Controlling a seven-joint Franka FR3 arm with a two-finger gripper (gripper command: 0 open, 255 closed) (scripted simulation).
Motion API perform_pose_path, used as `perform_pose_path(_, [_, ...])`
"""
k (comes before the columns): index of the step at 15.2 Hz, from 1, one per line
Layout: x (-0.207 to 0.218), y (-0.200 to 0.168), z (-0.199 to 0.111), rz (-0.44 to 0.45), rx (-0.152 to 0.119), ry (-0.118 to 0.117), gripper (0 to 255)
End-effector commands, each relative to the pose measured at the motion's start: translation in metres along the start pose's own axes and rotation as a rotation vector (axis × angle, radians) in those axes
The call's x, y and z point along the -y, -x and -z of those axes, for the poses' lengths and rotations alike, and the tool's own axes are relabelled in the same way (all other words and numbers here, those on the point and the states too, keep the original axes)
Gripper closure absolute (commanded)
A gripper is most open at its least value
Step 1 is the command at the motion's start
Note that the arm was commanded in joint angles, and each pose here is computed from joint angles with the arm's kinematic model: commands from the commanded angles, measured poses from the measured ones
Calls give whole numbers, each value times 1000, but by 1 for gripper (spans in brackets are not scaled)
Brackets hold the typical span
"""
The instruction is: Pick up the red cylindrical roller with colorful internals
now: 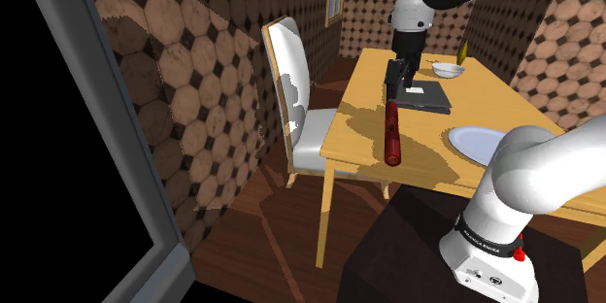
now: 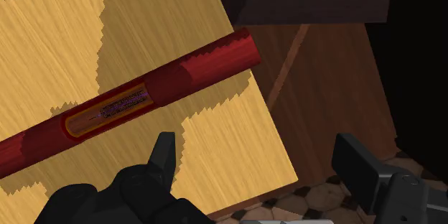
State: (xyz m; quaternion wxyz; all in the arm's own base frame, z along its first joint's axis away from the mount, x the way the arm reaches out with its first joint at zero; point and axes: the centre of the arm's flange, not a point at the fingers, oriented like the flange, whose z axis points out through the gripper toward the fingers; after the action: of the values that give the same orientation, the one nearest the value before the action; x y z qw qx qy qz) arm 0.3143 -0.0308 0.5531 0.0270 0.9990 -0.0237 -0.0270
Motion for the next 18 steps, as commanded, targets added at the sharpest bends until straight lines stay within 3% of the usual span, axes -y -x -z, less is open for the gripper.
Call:
perform_pose_path(1, [0, 0, 0, 0, 0, 0, 0])
perform_pose_path(10, [-80, -41, -82, -466, -32, -68, 0])
perform_pose_path(18, [-155, -48, -159, -881, -61, -128, 0])
